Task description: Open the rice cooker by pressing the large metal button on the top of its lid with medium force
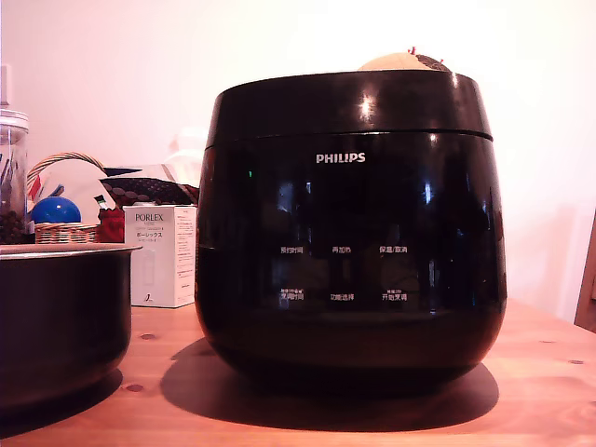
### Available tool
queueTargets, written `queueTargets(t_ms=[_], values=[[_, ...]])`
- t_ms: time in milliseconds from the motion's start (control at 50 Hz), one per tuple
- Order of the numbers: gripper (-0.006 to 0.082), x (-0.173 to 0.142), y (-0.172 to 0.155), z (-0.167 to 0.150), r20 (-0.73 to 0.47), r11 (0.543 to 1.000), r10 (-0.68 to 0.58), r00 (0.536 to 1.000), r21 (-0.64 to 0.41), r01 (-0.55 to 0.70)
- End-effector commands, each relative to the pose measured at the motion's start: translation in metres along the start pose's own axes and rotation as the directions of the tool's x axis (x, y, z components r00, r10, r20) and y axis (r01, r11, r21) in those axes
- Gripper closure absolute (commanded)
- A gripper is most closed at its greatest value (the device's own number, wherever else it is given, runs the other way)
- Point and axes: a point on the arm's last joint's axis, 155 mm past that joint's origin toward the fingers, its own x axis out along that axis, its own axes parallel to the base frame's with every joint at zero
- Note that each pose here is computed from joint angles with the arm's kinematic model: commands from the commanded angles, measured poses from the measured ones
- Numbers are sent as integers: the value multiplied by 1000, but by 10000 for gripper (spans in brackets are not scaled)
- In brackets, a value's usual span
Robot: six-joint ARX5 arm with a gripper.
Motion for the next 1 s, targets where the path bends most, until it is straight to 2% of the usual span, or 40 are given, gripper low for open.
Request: queueTargets(t_ms=[0, 80, 100, 200, 300, 400, 560, 640, 840, 980], values=[[791, -1, -14, 14, 28, 989, -68, 997, -133, 71], [791, -2, -33, 19, 21, 975, -168, 986, -145, 169], [791, -3, -37, 19, 16, 965, -186, 982, -185, 185], [791, -7, -61, 24, -24, 928, -299, 954, -238, 285], [791, -13, -87, 28, -61, 877, -425, 903, -274, 394], [791, -13, -102, 29, -99, 834, -503, 859, -315, 452], [791, -5, -119, 25, -146, 782, -579, 802, -376, 497], [791, 0, -129, 24, -153, 763, -615, 774, -364, 534], [791, 19, -149, 20, -150, 743, -648, 747, -343, 575], [791, 30, -169, 3, -171, 733, -666, 726, -334, 593]])
